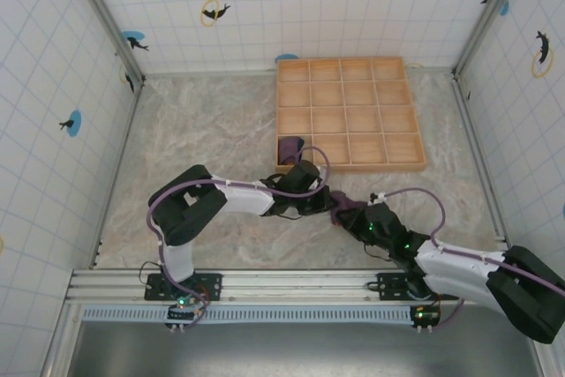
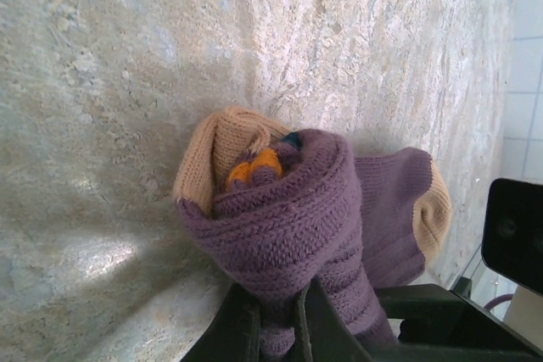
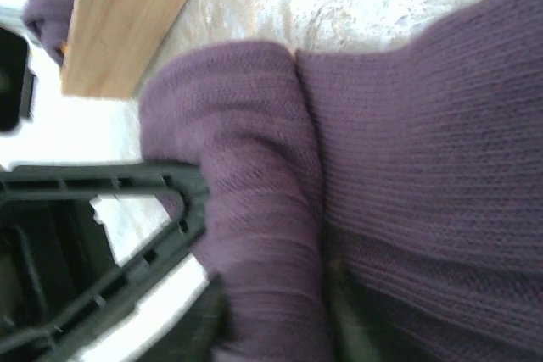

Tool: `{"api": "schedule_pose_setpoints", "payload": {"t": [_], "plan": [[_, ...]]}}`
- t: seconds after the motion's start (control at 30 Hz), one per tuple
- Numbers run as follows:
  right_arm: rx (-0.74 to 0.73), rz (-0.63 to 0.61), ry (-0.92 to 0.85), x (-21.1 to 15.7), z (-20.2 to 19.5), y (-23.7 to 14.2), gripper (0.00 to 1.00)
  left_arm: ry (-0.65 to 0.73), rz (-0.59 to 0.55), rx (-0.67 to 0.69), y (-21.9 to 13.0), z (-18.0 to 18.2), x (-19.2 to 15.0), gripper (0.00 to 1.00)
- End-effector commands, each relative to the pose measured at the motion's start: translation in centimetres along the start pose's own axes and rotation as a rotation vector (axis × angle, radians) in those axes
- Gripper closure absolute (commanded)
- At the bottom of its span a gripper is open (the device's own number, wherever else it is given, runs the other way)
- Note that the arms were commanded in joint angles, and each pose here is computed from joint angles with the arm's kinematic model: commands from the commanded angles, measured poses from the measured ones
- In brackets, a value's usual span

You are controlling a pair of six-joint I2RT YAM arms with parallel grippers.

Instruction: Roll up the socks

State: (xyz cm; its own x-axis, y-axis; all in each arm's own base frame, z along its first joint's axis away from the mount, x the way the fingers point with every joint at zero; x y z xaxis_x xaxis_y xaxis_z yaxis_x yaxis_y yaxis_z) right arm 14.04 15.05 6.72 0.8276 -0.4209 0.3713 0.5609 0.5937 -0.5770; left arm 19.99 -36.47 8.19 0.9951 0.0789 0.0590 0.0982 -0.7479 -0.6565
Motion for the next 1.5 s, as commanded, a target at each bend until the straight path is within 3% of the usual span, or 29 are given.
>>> {"api": "schedule_pose_setpoints", "payload": {"t": [0.0,0.17,0.47,0.67,0.83,1.1,1.33,1.47], "plan": [[-0.183,0.146,-0.119,-2.7,-4.7,-0.7,0.53,0.016,-0.05,0.141,-0.3,2.2,0.6,1.0],[-0.162,0.168,-0.297,-0.8,-0.9,-0.5,0.39,0.02,-0.042,0.142,-1.5,2.9,0.9,1.0],[-0.144,0.139,-0.535,2.7,4.8,-1.4,0.34,0.008,-0.065,0.148,-4.1,4.5,0.6,1.0],[-0.348,0.107,-0.525,4.8,3.1,-2.7,0.34,0.033,-0.064,0.099,-5.2,4.4,0.1,1.0],[-0.439,0.179,-0.464,4.9,0.3,-3.1,0.34,0.09,-0.053,0.096,-5.6,4.4,-0.2,1.0],[-0.423,0.238,-0.371,3.3,-2.0,-2.3,0.46,0.137,-0.054,0.09,-5.9,4.1,-0.2,1.0],[-0.353,0.199,-0.335,2.7,-2.7,-0.9,0.57,0.146,-0.031,0.096,-5.8,4.5,-0.4,1.0],[-0.338,0.174,-0.351,3.2,-2.5,-0.2,0.74,0.137,-0.014,0.104,-5.6,4.9,-0.7,1.0]]}}
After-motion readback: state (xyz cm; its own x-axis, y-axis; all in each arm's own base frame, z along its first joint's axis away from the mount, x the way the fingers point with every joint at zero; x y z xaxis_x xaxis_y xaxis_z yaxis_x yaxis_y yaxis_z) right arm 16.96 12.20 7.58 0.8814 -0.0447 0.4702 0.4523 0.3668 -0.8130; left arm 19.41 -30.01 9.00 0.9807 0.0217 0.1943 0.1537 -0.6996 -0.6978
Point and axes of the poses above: each hand's point on the last joint's axis, 136 mm out from that joint toward the fingers, its own y axis out along the fingers, its own z axis along the line the jaws close on, x = y × z, the point moved 7 cm from there along -y, back along the fingers, and after that the axes turned 9 degrees about -y, right-handed, at the moved point
